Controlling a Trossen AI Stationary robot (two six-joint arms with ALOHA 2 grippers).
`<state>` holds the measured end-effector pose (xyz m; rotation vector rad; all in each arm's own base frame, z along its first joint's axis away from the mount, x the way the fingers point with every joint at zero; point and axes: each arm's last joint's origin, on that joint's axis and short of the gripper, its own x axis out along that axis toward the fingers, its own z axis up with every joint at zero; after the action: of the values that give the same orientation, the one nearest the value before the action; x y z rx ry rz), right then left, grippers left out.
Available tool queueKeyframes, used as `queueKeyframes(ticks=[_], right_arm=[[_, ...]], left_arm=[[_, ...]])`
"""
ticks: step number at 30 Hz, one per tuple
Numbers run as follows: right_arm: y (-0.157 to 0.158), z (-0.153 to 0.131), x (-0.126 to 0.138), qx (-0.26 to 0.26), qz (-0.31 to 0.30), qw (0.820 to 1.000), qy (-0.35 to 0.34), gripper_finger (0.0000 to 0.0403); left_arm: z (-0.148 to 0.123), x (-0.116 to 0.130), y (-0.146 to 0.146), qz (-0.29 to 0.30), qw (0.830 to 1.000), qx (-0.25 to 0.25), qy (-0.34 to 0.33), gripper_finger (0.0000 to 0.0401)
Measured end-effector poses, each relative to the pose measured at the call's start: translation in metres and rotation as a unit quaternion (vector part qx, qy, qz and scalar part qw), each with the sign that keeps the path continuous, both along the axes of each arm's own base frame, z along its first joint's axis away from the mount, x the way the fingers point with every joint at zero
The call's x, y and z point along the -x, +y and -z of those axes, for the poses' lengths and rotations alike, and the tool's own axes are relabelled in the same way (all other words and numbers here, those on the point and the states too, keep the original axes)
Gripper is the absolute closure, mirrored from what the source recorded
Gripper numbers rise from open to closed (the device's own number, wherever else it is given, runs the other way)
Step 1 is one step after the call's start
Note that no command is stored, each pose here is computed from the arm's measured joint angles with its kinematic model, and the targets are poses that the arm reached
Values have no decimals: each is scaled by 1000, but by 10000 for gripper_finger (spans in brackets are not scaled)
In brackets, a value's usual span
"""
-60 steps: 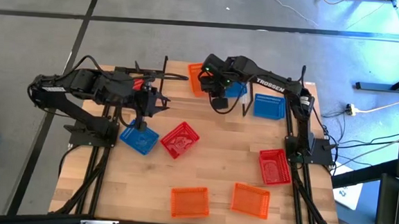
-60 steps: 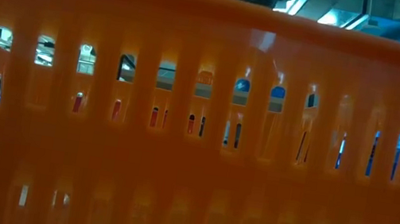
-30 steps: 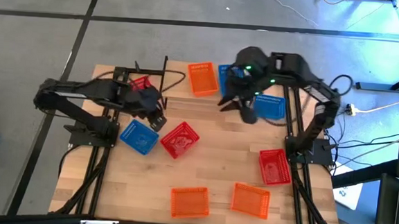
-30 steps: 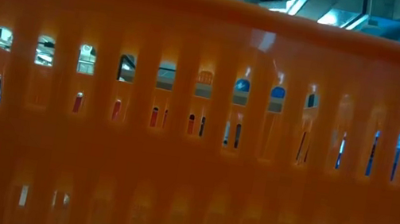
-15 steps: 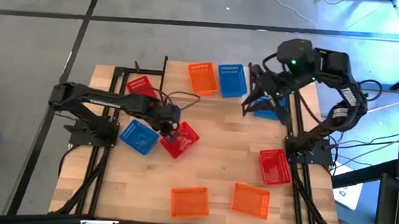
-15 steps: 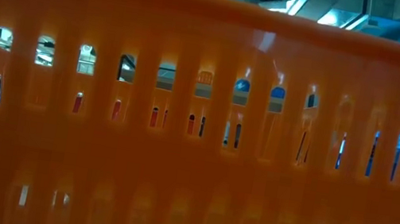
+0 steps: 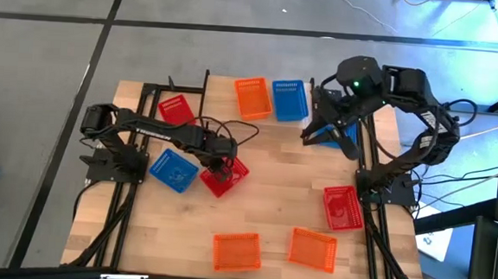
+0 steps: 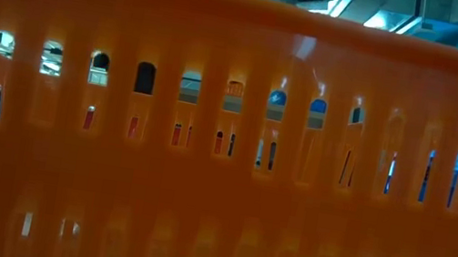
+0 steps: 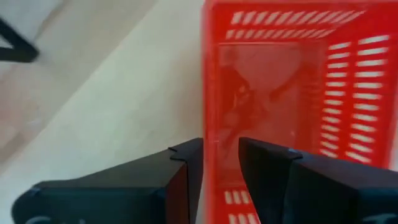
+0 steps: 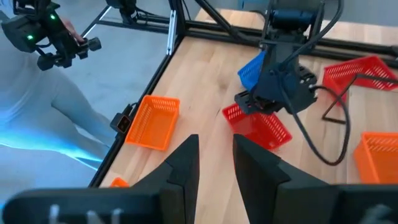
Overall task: Stack baskets on shelf by color
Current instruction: Put the middle red basket on the shelf
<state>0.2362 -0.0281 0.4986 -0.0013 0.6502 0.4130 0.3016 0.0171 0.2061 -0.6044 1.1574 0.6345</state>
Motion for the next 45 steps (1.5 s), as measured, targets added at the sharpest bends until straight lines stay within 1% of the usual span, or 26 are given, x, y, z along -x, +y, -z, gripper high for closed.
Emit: queueKeyframes(ticks=[2,7,16,19,22,24,28,32,34,37,41,43,45], right_arm=[[-1,3,-3,-1,1,1000,2,307],[-1,7,-6,0,1,1000,1,307],[-1,6,-5,0,0,1000,-2,307],[-1,6,-5,1,0,1000,-2,307],[-1,5,-5,1,0,1000,-6,307],[-1,5,-5,1,0,1000,-6,307],[-1,5,-5,2,0,1000,-7,307],[-1,5,-5,2,0,1000,-9,307],[-1,5,-5,2,0,1000,-9,307],[-1,5,-5,2,0,1000,-9,307],[-1,6,-4,-1,1,1000,0,307],[-1,6,-4,-1,1,1000,3,307],[-1,7,-4,-1,12,1000,7,307]], left_arm=[[0,1,1,-4,1000,-8,2,307],[2,0,5,-10,1000,-7,5,307],[23,-7,5,-9,999,-6,40,307],[29,-9,5,14,998,-11,54,307],[31,-9,6,20,998,-3,57,310],[32,-9,6,29,998,8,60,325],[32,-9,6,45,997,10,62,387],[27,-7,4,51,997,37,52,398],[20,-5,2,57,996,45,46,399],[0,-2,-3,66,996,46,27,400],[-40,10,-7,71,997,39,6,400],[-62,19,-7,67,997,29,4,400],[-85,25,-7,61,998,16,-17,401]])
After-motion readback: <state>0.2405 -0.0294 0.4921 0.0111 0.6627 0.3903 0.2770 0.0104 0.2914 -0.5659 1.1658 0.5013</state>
